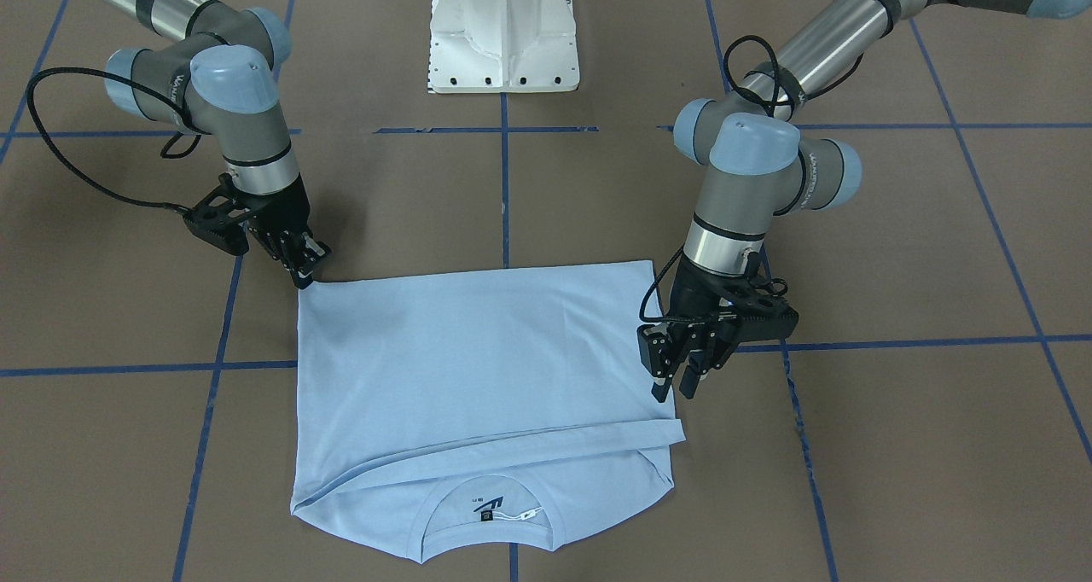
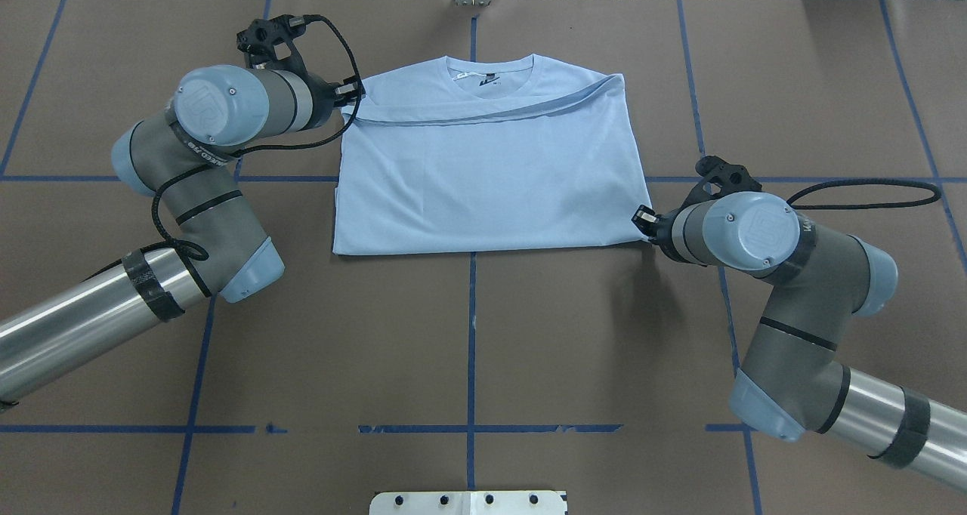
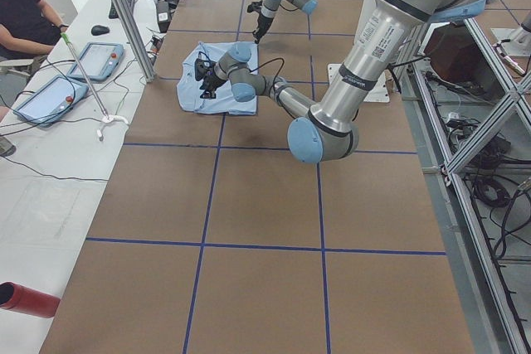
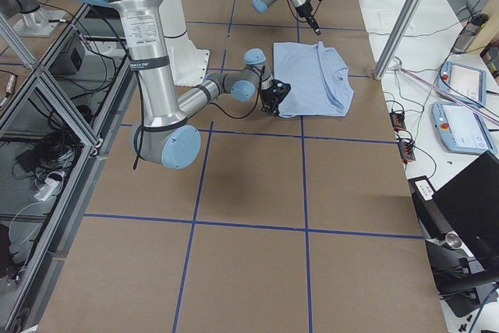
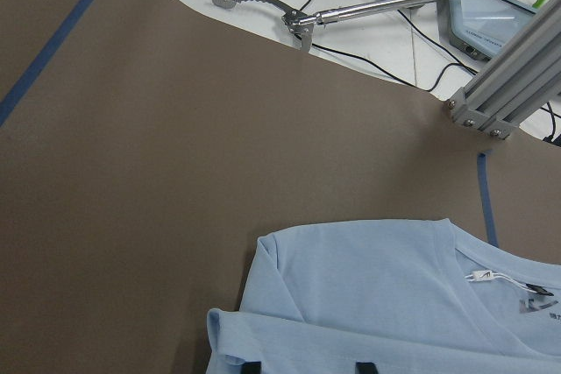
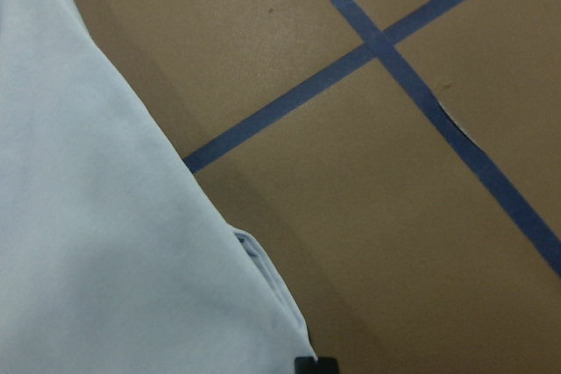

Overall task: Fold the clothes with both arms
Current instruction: 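Drag the folded shirt with the right gripper toward the robot, rotating it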

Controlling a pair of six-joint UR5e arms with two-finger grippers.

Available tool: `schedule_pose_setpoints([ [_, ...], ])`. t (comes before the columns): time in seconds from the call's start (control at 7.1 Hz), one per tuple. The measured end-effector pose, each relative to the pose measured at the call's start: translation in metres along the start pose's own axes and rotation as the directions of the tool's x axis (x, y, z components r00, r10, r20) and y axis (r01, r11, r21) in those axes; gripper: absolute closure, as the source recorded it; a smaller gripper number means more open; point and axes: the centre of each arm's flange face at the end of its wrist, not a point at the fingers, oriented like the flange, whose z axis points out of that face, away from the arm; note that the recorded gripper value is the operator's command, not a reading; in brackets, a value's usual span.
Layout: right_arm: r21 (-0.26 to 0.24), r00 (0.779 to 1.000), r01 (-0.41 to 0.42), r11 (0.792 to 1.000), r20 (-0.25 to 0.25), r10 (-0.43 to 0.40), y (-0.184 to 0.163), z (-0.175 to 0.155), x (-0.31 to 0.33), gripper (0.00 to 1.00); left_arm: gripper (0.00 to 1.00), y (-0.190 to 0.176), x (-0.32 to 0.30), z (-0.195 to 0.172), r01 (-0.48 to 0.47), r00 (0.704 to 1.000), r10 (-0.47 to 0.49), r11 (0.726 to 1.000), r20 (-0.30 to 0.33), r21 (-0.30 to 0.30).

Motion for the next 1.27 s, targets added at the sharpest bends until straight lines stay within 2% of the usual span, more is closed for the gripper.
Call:
schedule_pose_setpoints([
  [0.28, -0.040, 1.000, 0.012, 0.999, 0.008, -0.012, 0.009, -0.037, 0.038, 1.00, 0.54, 0.000, 0.001, -0.001, -0.001, 1.000, 0.001, 1.000, -0.004, -0.003],
  [0.42, -0.089, 1.000, 0.027, 0.996, -0.009, -0.028, 0.034, -0.061, 0.073, 1.00, 0.54, 0.001, 0.003, -0.003, -0.001, 1.000, 0.001, 1.000, -0.010, -0.014],
  [0.56, -0.177, 0.999, 0.028, 0.984, -0.034, -0.035, 0.075, -0.095, 0.110, 1.00, 0.54, 0.003, 0.005, -0.005, -0.001, 1.000, 0.000, 0.999, -0.019, -0.032],
  [0.7, -0.288, 0.998, 0.021, 0.957, -0.050, -0.037, 0.123, -0.132, 0.129, 1.00, 0.54, 0.006, 0.009, -0.008, -0.002, 0.999, 0.000, 0.999, -0.032, -0.054],
  [0.85, -0.388, 0.997, 0.018, 0.921, -0.063, -0.046, 0.170, -0.162, 0.139, 0.07, 0.53, 0.008, 0.014, -0.014, -0.003, 0.999, -0.001, 0.997, -0.050, -0.077],
  [0.99, -0.442, 0.995, 0.033, 0.896, -0.069, -0.070, 0.204, -0.178, 0.147, 0.00, 0.53, 0.012, 0.016, -0.023, 0.000, 0.997, -0.007, 0.995, -0.070, -0.104],
  [1.13, -0.444, 0.994, 0.043, 0.895, -0.068, -0.082, 0.217, -0.181, 0.153, 0.00, 0.51, 0.019, 0.011, -0.035, 0.021, 0.996, -0.034, 0.990, -0.086, -0.140],
  [1.27, -0.416, 0.996, 0.032, 0.909, -0.063, -0.064, 0.210, -0.180, 0.152, 0.00, 0.49, 0.034, 0.012, -0.049, 0.069, 0.991, -0.090, 0.979, -0.101, -0.191],
])
